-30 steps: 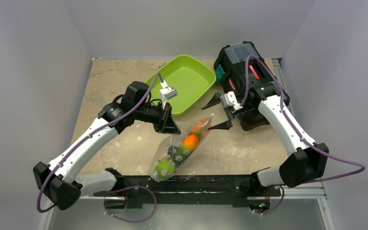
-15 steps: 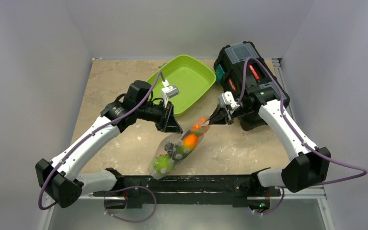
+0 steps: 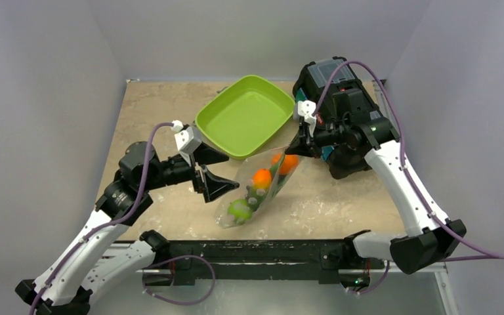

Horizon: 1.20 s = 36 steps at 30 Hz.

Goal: Open the zip-top bag and remove the fake food
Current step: Pick up the zipper food storage bag at the center of the board.

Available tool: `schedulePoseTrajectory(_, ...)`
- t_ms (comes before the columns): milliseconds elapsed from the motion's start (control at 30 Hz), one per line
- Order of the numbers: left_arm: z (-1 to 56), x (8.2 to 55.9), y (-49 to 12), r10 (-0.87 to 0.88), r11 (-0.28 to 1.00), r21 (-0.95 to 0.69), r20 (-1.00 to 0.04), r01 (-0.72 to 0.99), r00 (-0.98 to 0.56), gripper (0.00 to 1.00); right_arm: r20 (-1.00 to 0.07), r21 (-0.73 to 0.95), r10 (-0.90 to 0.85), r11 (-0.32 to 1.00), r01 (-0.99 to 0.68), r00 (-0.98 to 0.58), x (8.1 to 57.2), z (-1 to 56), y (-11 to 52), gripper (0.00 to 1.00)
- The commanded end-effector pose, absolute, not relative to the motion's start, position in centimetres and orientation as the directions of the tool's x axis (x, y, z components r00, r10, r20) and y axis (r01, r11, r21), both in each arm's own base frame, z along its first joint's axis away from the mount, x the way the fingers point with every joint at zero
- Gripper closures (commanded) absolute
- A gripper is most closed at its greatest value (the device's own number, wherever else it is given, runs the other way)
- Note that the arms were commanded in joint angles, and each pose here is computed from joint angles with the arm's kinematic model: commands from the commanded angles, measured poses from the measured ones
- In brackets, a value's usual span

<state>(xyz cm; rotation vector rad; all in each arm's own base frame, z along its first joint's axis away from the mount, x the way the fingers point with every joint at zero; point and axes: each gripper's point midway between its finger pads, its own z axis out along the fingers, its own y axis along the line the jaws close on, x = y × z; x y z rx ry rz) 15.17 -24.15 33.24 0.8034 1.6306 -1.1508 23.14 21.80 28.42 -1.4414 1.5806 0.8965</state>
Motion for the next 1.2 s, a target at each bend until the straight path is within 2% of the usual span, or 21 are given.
schedulePoseTrajectory(0, 36.7, 16.2, -24.5, -0.086, 0.341, -0.174, -0.984, 0.924, -0.154, 0.00, -0.901, -0.072, -0.433, 0.146, -0.987, 0.001, 22.7, 32.6, 21.6, 1.00)
schedulePoseTrajectory(233, 35.3, 15.7, -23.9, -0.046, 0.365, -0.153, -0.988, 0.918, -0.147, 0.01, -0.907, -0.138, -0.418, 0.173, -0.975, 0.055, 21.9, 35.2, 21.0, 1.00)
schedulePoseTrajectory(600, 33.1, 16.0, -24.9, -0.046, 0.356, -0.156, -0.988, 0.921, -0.149, 0.01, -0.879, 0.033, -0.471, 0.088, -0.996, -0.071, 21.9, 27.1, 23.6, 1.00)
schedulePoseTrajectory(933, 31.0, 15.5, -25.6, 0.029, 0.401, -0.060, -0.996, 0.914, -0.079, 0.01, -0.878, 0.075, -0.477, -0.055, -0.996, -0.040, 19.5, 25.0, 26.4, 1.00)
schedulePoseTrajectory(1167, 31.1, 14.8, -25.9, 0.049, 0.395, 0.004, -0.999, 0.919, -0.016, 0.01, -0.873, 0.082, -0.486, -0.077, -0.994, -0.035, 19.1, 24.4, 27.0, 1.00)
